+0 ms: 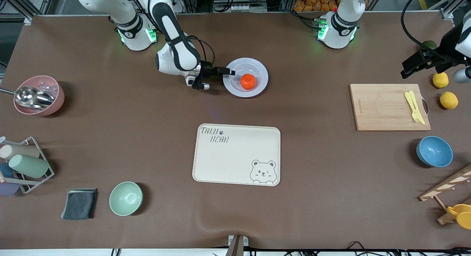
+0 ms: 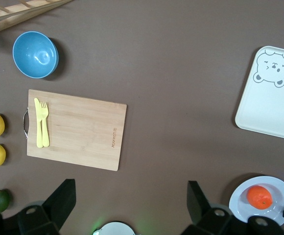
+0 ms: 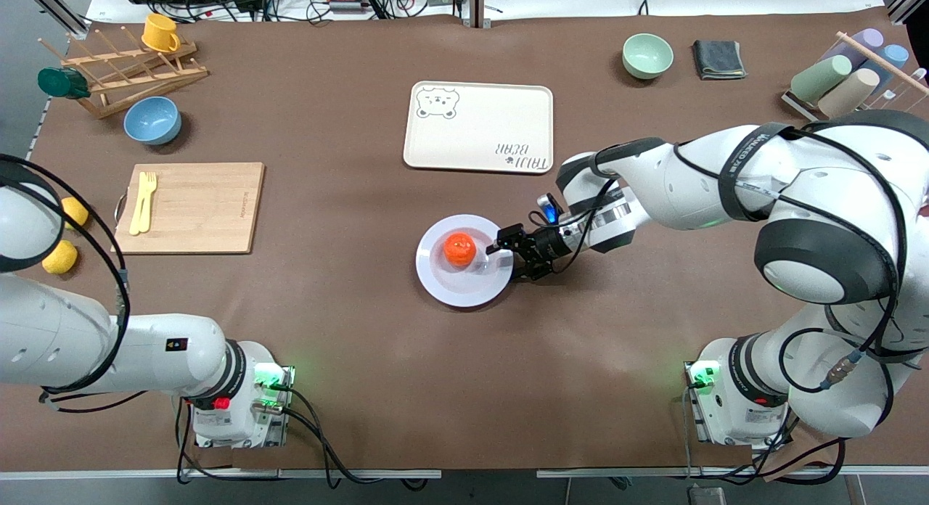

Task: Place orange and plate with both arms
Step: 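Grasp the plate rim with the right gripper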

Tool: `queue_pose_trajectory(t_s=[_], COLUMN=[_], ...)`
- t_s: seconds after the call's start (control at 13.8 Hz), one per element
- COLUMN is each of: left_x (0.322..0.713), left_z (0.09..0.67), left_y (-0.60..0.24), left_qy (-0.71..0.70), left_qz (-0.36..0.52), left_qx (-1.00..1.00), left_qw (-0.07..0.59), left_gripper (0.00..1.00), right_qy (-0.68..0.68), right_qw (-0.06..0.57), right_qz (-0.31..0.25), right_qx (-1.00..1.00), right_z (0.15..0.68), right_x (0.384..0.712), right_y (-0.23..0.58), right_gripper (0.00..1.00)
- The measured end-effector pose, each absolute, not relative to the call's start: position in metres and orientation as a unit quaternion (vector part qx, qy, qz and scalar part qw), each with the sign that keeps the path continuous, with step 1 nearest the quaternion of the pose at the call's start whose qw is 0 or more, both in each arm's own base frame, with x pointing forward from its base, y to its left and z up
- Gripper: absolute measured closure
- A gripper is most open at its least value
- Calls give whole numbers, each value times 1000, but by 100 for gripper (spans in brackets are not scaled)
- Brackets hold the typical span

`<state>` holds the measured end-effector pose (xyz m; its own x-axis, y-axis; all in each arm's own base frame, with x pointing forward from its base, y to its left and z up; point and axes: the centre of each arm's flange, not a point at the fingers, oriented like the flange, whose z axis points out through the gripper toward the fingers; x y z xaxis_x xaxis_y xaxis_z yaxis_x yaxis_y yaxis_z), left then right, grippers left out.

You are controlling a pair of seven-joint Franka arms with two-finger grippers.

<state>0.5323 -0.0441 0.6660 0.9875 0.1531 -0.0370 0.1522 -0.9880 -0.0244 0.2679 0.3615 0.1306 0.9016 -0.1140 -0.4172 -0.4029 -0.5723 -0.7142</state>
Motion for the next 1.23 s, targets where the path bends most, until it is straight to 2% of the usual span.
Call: queue_pose_trajectory(t_s=[0.36, 0.94, 1.01, 1.23], left_x=[532, 536, 537, 539], left_z=[668, 671, 671, 669], left_y=[-48, -63, -64, -65], left_qy=[-70, -57, -56, -55], left_qz=[12, -11, -14, -14], left_qx=[-997, -998, -998, -998], left_qw=[42, 34, 30, 27], left_gripper=[0, 0, 0, 0], right_qy=[149, 147, 150, 154], right_qw=[436, 400, 402, 413], right_qz=[161, 119, 117, 113], right_qx=[-873, -897, -895, -890], right_z=[127, 131, 132, 139], right_x=[263, 257, 258, 264], right_y=[377, 392, 394, 401], right_gripper=[0, 86, 91, 91])
